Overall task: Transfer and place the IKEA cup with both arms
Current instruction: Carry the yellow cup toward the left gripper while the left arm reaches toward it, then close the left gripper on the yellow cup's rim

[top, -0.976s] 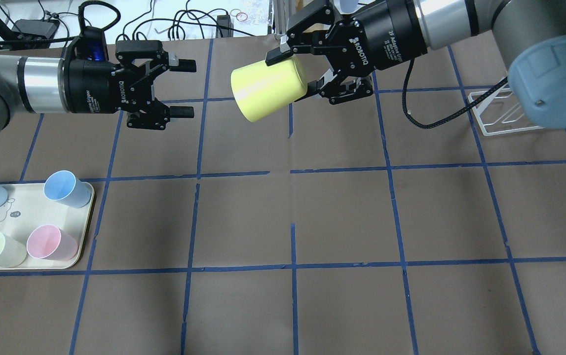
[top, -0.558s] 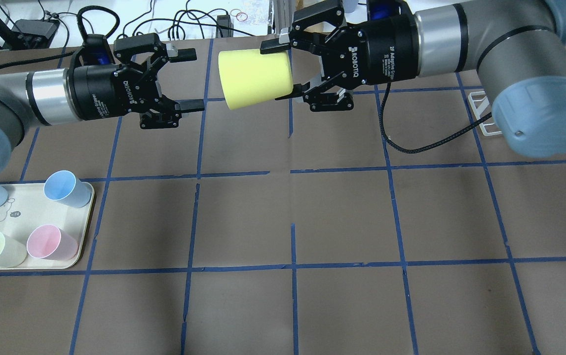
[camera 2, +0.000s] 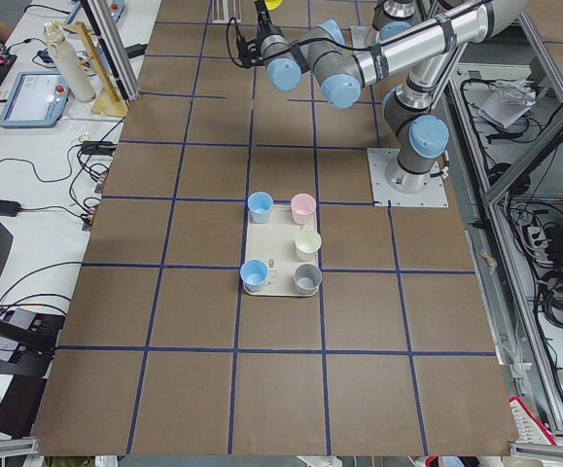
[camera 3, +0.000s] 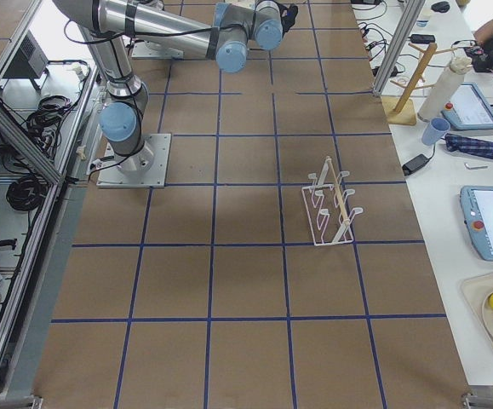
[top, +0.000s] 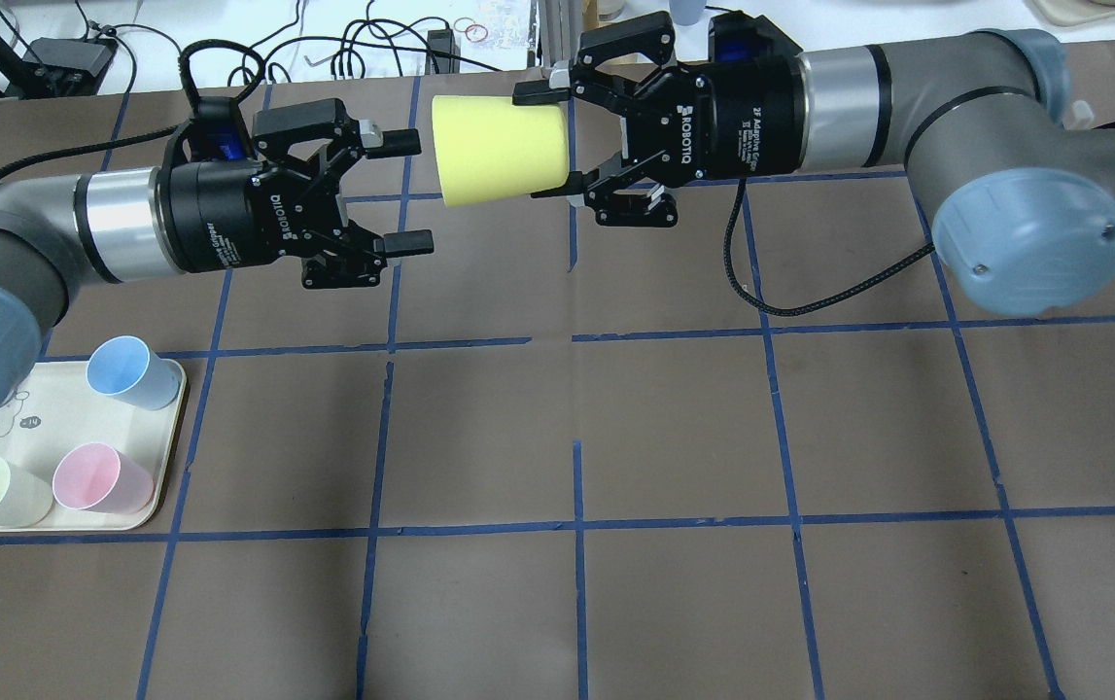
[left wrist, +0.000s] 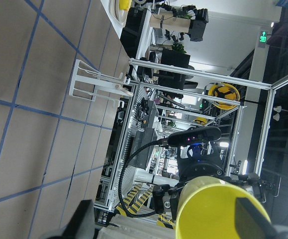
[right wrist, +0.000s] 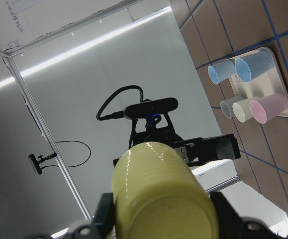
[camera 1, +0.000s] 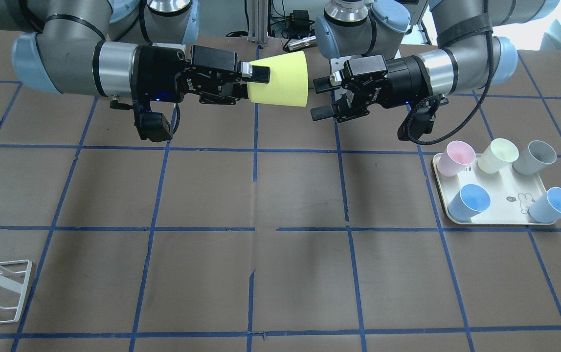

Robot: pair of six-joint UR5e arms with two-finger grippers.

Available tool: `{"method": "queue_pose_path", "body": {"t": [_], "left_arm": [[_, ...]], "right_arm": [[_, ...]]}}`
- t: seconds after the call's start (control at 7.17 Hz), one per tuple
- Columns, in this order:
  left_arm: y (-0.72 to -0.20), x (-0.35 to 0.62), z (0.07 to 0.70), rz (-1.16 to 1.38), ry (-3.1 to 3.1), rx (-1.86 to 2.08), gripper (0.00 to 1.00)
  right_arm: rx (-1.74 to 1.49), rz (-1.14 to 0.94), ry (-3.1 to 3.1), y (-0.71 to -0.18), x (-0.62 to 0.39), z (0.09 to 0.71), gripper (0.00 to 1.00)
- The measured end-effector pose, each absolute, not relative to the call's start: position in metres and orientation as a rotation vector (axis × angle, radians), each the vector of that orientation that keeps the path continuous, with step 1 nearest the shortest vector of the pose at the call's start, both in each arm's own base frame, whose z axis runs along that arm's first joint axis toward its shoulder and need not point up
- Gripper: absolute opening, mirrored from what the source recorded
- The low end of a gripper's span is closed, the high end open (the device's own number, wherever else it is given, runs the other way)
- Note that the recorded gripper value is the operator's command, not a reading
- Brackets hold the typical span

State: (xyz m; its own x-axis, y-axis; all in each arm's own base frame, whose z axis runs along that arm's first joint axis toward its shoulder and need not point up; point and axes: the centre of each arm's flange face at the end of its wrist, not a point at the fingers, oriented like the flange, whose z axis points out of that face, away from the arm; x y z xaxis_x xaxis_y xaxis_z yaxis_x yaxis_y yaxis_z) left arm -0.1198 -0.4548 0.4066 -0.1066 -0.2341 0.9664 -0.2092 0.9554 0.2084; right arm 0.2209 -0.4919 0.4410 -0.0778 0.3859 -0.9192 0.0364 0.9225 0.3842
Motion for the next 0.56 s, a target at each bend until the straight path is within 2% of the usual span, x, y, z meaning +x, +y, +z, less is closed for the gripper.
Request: {"method": "queue_pose_path", "body": {"t": [0.28, 0.56], "left_arm": [[-0.449, -0.127, 0.409, -0.033, -1.692, 0.327, 1.0], [-0.445, -0.136, 0.413, -0.039, -1.695, 0.306, 0.89]], "right_arm": [[0.334, 0.308, 1.627, -0.491, 0.223, 0.44, 0.0], [0.338, 0.317, 1.617, -0.49, 0.225, 0.44, 0.0]]}}
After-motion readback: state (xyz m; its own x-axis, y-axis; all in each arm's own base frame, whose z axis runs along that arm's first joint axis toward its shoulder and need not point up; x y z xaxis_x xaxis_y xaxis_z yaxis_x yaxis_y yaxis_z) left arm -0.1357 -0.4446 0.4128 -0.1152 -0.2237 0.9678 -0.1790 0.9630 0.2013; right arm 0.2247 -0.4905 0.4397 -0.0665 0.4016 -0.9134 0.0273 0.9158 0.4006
